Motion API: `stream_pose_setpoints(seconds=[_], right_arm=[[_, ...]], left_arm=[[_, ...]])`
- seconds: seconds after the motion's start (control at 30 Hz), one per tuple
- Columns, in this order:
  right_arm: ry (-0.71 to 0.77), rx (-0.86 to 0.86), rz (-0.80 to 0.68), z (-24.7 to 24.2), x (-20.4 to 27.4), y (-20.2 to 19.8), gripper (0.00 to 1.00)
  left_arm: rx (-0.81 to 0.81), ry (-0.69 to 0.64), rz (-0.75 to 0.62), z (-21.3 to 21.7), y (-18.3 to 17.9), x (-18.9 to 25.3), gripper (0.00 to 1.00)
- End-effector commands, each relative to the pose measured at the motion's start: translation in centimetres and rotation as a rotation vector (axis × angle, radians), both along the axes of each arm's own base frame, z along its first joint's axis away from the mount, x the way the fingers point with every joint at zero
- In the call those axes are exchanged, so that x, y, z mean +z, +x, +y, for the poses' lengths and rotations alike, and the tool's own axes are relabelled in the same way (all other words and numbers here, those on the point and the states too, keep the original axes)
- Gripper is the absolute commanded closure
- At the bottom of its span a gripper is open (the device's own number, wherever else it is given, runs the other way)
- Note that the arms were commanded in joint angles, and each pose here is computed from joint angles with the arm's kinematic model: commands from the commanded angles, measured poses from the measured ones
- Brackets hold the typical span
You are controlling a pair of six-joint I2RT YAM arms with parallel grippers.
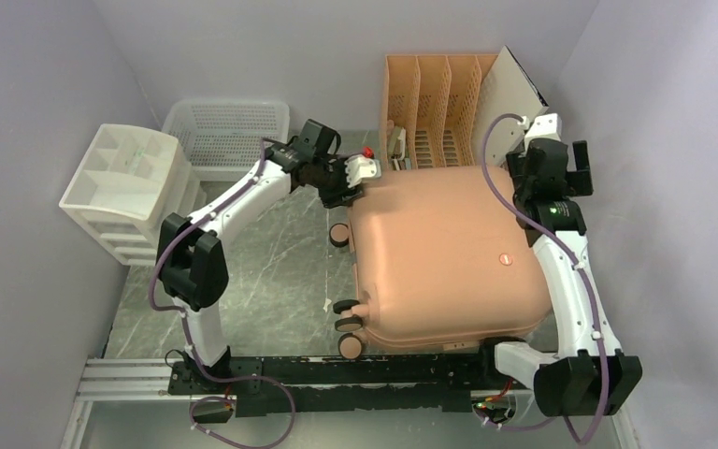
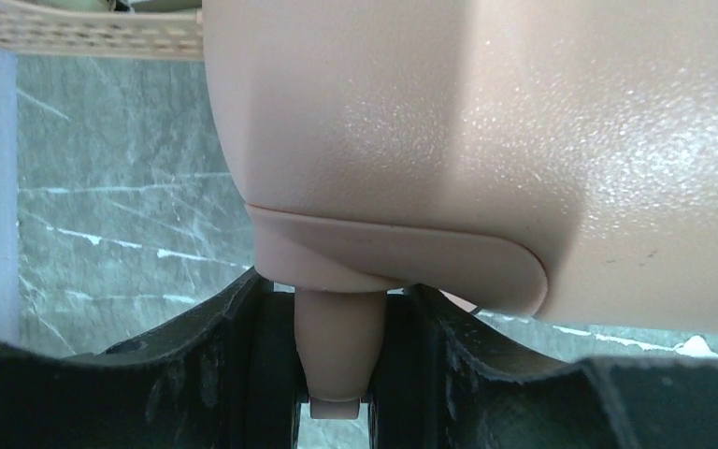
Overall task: Open, take out, and arrange the luggage
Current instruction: Adjust the luggage at the center of the board.
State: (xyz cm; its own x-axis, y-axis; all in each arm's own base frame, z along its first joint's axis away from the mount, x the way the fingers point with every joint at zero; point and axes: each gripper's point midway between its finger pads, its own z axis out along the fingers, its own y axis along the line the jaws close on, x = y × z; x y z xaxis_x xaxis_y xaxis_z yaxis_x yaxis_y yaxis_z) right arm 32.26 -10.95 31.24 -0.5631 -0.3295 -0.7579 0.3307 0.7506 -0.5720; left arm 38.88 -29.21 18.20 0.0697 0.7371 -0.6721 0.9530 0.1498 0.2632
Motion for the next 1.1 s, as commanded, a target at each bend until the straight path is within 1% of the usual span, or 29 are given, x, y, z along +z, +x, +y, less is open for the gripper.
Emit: stream_pose_setpoints(seconds=[0.0, 0.27, 0.37, 0.53, 0.63, 0.77, 0.97, 1.07], right_arm=[[-0.034, -0.084, 0.009, -3.1, -1.0, -0.1, 0.00], [0.020, -0.082, 0.153, -6.2, -7.4, -1.3, 0.00], [0.073, 0.014, 0.258, -5.2, -11.2, -1.9, 0.00], [0.135, 0.188, 0.378, -2.5, -14.8, -2.8, 0.00], [0.167, 0.270, 0.402, -1.2, -15.5, -2.7, 0.00], [0.203, 0.368, 0.421, 0.5, -15.6, -2.8, 0.00], [0.245, 0.476, 0.457, 2.4, -16.0, -3.2, 0.00], [0.267, 0.530, 0.471, 3.4, -16.0, -3.6, 0.00]], left_arm=[[0.221, 0.005, -0.077, 7.5, 2.1, 4.5, 0.95], [0.275, 0.033, -0.062, 9.6, 3.5, 3.1, 0.95], [0.297, 0.021, -0.055, 10.8, 3.7, 3.3, 0.95], [0.327, 0.022, -0.086, 12.7, 3.8, 4.0, 0.95], [0.346, 0.020, -0.082, 13.8, 3.9, 4.4, 0.95], [0.370, 0.040, -0.057, 15.0, 3.7, 3.5, 0.95], [0.388, 0.023, -0.056, 15.4, 3.0, 3.5, 0.95], [0.406, 0.036, -0.064, 16.0, 3.0, 3.4, 0.93]])
